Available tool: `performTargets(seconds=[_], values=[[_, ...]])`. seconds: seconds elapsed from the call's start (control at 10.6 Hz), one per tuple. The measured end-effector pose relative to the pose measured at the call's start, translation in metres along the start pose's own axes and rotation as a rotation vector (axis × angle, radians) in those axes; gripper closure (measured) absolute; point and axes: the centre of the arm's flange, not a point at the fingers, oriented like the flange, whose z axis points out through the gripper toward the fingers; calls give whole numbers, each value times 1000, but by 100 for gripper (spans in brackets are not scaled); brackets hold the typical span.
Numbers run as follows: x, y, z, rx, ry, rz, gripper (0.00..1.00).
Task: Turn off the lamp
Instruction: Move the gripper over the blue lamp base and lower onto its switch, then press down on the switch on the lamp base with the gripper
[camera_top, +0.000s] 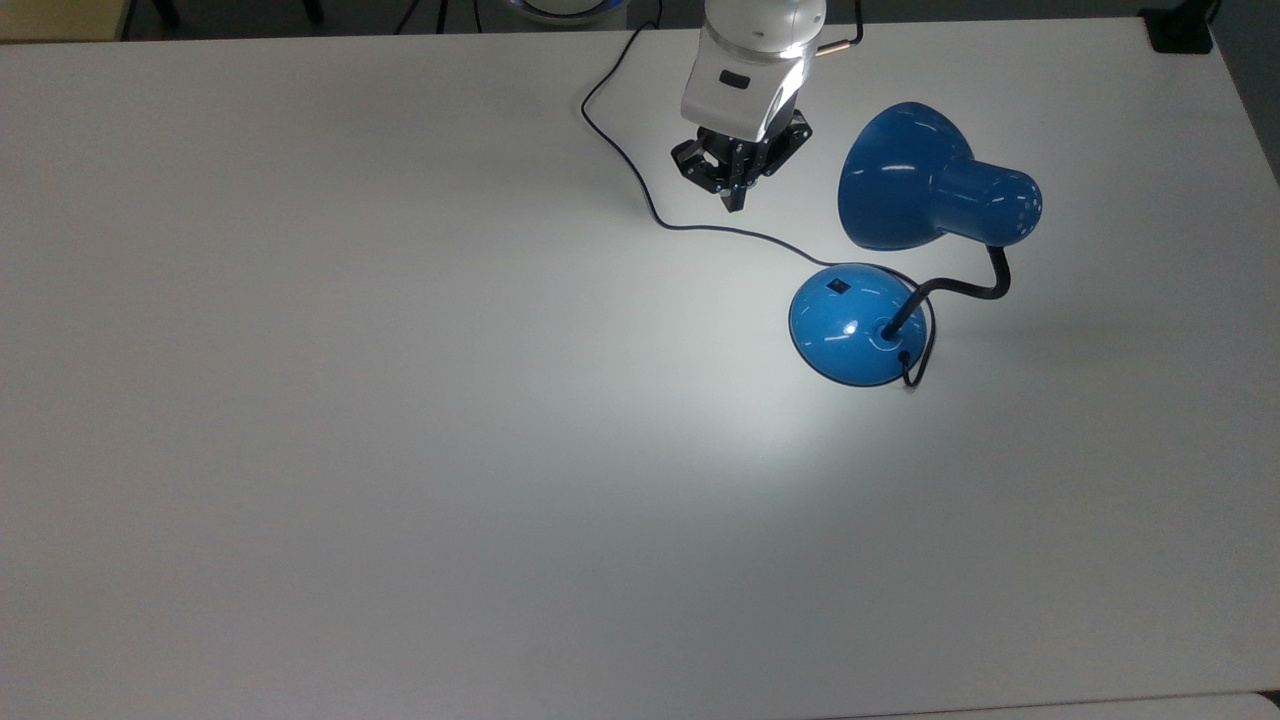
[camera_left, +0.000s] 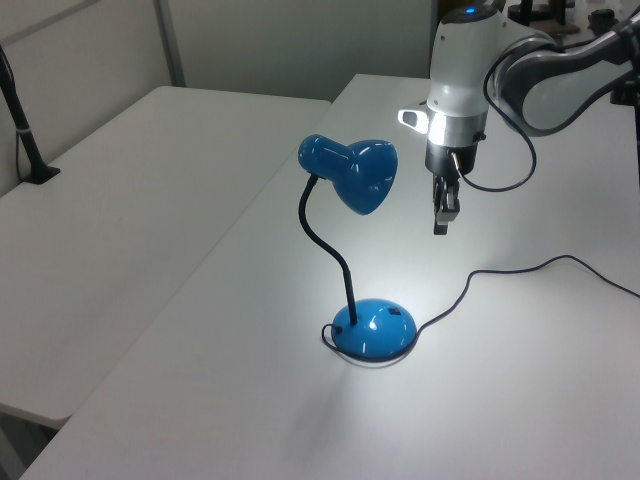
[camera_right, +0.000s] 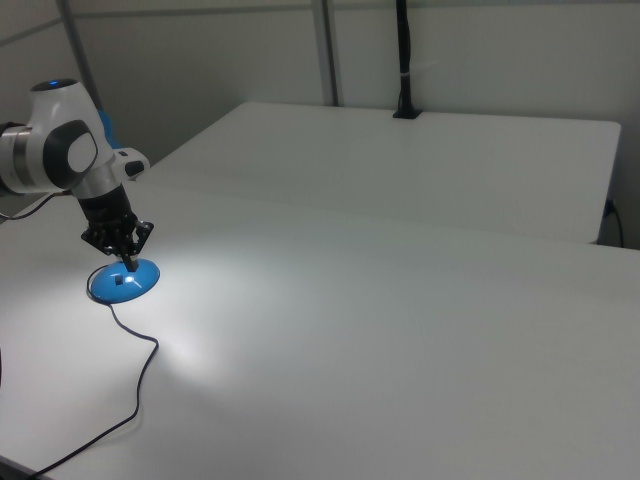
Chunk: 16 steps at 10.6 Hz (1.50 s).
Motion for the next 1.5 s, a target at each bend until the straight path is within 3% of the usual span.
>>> performTargets(seconds=[0.94, 1.5], values=[[21, -62, 66, 15, 115, -299, 99], [33, -71, 85, 17, 221, -342, 99]])
